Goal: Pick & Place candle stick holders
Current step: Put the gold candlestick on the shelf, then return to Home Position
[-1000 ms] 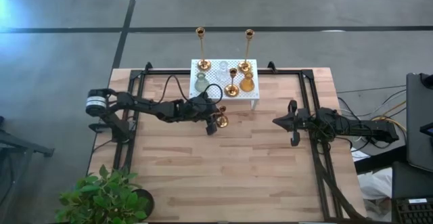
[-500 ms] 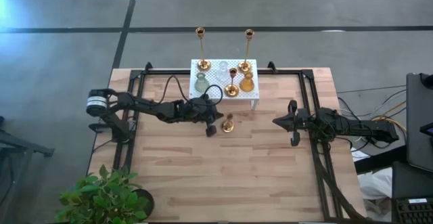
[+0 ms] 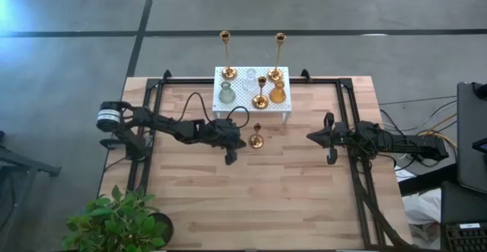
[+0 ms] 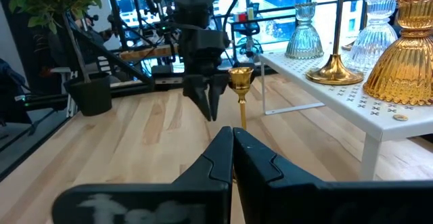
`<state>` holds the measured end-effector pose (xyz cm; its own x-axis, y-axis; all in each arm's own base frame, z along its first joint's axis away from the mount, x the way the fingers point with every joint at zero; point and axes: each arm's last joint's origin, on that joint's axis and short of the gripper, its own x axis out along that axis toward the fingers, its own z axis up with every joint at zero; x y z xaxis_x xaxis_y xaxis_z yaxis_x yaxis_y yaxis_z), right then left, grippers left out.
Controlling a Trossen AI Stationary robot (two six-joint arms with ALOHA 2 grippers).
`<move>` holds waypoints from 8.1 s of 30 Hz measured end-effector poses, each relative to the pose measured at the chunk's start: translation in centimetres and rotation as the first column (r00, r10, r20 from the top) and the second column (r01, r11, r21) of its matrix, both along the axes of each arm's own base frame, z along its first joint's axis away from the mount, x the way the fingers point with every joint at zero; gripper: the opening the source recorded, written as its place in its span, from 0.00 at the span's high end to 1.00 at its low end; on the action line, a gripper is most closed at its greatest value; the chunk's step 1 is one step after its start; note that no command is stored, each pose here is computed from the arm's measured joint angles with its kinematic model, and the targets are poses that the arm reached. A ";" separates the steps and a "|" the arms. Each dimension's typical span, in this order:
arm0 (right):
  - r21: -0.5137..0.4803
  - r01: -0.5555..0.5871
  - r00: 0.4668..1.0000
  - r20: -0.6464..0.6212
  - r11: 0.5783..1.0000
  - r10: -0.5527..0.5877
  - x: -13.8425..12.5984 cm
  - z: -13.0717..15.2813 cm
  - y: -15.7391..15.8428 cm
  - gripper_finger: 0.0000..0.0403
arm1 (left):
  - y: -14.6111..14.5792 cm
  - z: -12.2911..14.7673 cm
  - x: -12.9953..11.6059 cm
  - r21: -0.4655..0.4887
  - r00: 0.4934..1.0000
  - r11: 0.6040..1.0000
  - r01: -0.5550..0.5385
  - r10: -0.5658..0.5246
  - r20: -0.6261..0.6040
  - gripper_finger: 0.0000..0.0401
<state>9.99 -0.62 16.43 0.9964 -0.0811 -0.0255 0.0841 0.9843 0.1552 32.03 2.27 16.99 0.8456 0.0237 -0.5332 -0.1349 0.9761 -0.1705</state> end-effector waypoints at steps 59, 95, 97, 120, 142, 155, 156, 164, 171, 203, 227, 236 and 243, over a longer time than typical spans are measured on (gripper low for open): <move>0.000 0.000 1.000 0.000 1.000 0.000 0.0 0.0 0.0 0.98 | 0.7 0.3 3.8 0.143 0.963 0.978 -0.154 0.116 0.243 0.96; 0.000 0.001 1.000 0.000 1.000 -0.001 0.0 0.0 0.0 0.98 | 6.2 15.9 -2.6 0.163 0.886 0.886 -0.435 0.388 0.255 0.96; 0.000 0.001 1.000 0.000 1.000 -0.001 0.0 0.0 0.0 0.98 | 6.5 15.6 -2.0 0.176 0.895 0.890 -0.421 0.376 0.239 0.96; 0.000 0.000 1.000 0.000 1.000 0.000 0.0 0.0 0.0 0.98 | 9.8 13.2 -1.1 0.190 0.885 0.869 -0.457 0.423 0.194 0.96; 0.000 0.000 1.000 0.000 1.000 0.000 0.0 0.0 0.0 0.98 | 9.7 12.9 -1.1 0.133 0.888 0.885 -0.445 0.418 0.193 0.96; 0.000 0.000 1.000 0.000 1.000 0.000 0.0 0.0 0.0 0.98 | 9.6 12.9 -1.3 0.122 0.887 0.885 -0.449 0.426 0.177 0.96; 0.000 0.000 1.000 0.000 1.000 0.000 0.0 0.0 0.0 0.98 | 9.6 12.9 -1.3 0.121 0.887 0.885 -0.450 0.427 0.177 0.96; 0.000 0.000 1.000 0.000 1.000 0.000 0.0 0.0 0.0 0.98 | 9.6 12.7 -1.4 0.121 0.889 0.886 -0.448 0.428 0.161 0.96; 0.000 0.001 1.000 0.000 1.000 -0.001 0.0 0.0 0.0 0.98 | 9.6 12.7 -1.4 0.122 0.890 0.886 -0.448 0.429 0.156 0.96; 0.000 0.000 1.000 0.000 1.000 0.000 0.0 0.0 0.0 0.98 | 9.6 12.3 -1.4 0.134 0.897 0.888 -0.439 0.424 0.129 0.71; 0.000 0.000 1.000 0.000 1.000 0.000 0.0 0.0 0.0 0.98 | 8.8 14.3 -3.6 0.193 0.913 0.893 -0.406 0.391 0.114 0.51; 0.000 0.001 1.000 0.001 1.000 -0.001 0.0 0.0 0.0 0.98 | 7.4 16.7 -6.0 0.122 0.948 0.947 -0.297 0.277 0.157 0.51; 0.000 0.000 1.000 0.000 1.000 0.000 0.0 0.0 0.0 0.98 | 5.7 18.9 -8.6 0.027 0.971 0.993 -0.117 0.108 0.214 0.51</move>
<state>9.99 -0.62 16.43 0.9964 -0.0811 -0.0256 0.0841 0.9843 0.1552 23.38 7.98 35.85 0.9298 0.1424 -0.3393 -0.2092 0.9631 -0.1693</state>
